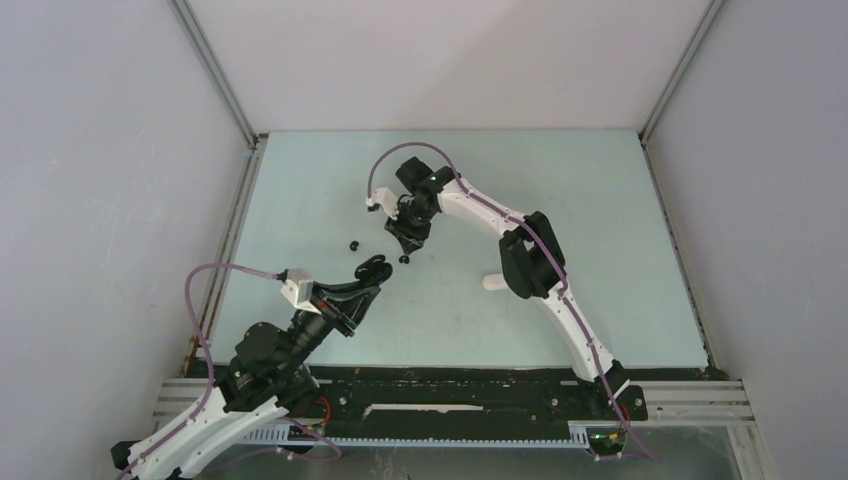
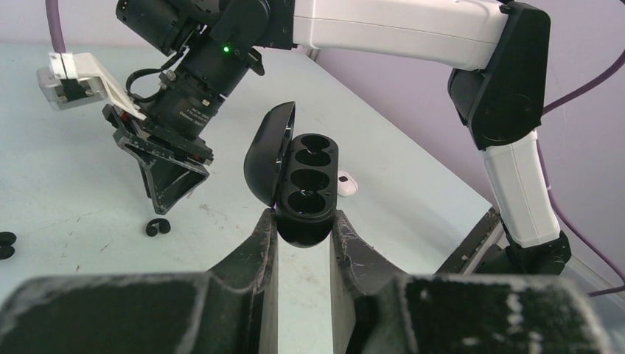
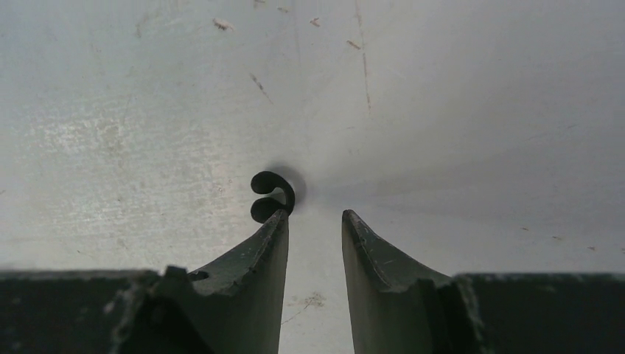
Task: Insert the wireless bluetooth earbuds into the charging case
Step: Pick up the earbud from the center of the board.
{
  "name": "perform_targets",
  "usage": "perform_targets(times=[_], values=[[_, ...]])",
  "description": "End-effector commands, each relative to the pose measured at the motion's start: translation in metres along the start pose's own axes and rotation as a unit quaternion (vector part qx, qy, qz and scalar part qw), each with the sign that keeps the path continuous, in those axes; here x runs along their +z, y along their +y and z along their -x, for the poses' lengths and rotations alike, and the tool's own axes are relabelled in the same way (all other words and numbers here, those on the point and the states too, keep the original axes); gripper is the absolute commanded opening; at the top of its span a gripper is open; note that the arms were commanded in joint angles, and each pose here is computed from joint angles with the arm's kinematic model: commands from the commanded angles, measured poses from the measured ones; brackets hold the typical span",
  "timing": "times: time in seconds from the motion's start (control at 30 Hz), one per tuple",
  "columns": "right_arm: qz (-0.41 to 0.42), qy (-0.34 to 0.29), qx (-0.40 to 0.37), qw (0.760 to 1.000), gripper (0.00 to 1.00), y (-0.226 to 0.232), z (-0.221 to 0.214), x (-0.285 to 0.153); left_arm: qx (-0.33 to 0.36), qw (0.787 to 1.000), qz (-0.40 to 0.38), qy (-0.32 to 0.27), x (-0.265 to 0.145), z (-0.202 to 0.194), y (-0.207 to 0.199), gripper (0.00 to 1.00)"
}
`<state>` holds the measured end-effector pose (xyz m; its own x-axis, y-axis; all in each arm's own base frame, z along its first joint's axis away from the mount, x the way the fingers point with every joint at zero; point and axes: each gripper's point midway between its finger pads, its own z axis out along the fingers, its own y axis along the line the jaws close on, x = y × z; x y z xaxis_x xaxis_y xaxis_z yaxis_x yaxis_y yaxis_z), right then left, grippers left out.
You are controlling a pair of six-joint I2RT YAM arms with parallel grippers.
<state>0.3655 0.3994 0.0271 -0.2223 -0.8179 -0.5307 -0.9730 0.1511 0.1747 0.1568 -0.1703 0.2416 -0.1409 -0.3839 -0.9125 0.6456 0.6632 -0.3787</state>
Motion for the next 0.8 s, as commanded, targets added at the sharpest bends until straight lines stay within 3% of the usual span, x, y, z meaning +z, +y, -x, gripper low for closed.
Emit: perform_targets(times=[0.0,0.77], values=[[-0.022,-0.064,0.016,0.998,0.35,-0.018,0.033,-0.018,-0.008,1.0,-0.022,-0.02,0.002,0.014,-0.011,0.0],[-0.01,0.007,0.004,1.0,0.36,0.006,0.002,0.015,-0.009,0.999,-0.025,-0.018,0.003,0.013,-0.012,0.0]])
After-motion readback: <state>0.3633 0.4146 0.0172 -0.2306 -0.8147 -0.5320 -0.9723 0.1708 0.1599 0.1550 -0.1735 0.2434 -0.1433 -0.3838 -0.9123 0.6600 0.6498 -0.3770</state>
